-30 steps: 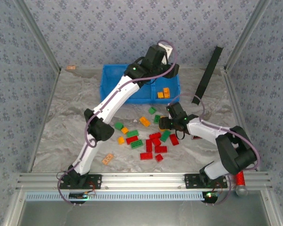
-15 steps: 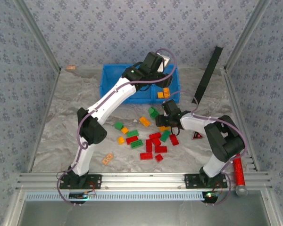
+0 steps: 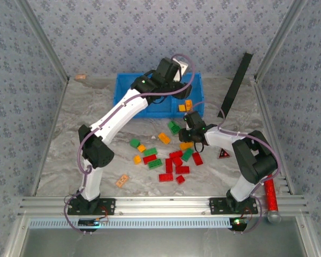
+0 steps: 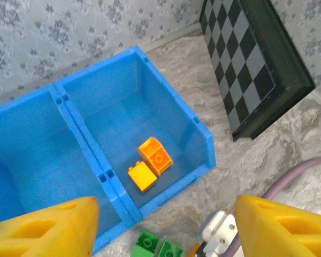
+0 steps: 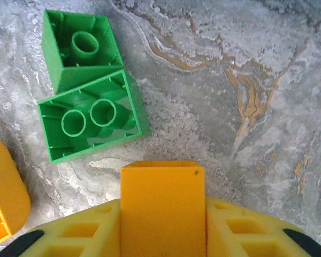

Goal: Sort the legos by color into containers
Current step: Pick up the lego from the center of the table, then place the lego in the container.

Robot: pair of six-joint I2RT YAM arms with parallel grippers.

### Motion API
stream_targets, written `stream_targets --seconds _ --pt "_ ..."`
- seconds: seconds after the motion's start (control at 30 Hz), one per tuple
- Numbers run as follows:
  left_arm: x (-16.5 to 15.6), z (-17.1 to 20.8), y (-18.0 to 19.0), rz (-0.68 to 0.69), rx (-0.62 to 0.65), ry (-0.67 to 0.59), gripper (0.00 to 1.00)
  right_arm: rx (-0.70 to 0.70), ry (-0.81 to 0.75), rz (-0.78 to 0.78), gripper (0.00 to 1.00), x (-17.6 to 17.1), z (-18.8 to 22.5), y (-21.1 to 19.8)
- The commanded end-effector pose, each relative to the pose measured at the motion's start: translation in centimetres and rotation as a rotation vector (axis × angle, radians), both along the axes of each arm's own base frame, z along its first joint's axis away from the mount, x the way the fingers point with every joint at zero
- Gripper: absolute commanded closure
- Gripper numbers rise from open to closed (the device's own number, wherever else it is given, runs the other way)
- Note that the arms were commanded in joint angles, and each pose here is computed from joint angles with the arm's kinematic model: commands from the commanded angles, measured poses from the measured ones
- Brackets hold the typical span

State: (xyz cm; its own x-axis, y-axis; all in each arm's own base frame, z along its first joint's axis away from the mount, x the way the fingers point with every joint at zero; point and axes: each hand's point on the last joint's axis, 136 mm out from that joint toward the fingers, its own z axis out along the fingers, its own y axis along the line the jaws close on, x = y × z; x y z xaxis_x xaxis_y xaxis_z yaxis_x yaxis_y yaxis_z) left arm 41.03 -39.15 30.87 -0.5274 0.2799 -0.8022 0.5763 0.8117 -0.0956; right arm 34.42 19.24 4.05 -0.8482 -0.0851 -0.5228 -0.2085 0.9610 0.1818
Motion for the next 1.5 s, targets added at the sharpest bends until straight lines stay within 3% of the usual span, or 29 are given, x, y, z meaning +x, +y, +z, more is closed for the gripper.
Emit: stream_targets --seconds 0.0,0.33,0.6,0.93,1.47 --pt "-1.2 2.6 2.4 0.015 0.012 -0.047 0.32 -0.027 0.016 0.014 0.64 0.2 0.2 -0.3" --pt "-5.6 -1.7 12.0 0.153 0.099 0.024 0.31 -0.044 -0.044 0.028 0.7 1.7 4.8 -1.3" --pt "-11.1 -10.3 20.4 0.313 0.167 0.216 0.3 -0.056 -0.113 0.04 0.71 3.7 9.0 -1.5" --pt "-13.4 -17.8 21.4 0.453 0.093 0.409 0.29 -0.061 -0.204 0.008 0.71 9.6 12.7 -2.1" --pt "-12.2 -23.7 21.3 0.745 -0.125 0.597 0.27 -0.08 -0.202 -0.007 0.71 16.5 9.9 -1.4"
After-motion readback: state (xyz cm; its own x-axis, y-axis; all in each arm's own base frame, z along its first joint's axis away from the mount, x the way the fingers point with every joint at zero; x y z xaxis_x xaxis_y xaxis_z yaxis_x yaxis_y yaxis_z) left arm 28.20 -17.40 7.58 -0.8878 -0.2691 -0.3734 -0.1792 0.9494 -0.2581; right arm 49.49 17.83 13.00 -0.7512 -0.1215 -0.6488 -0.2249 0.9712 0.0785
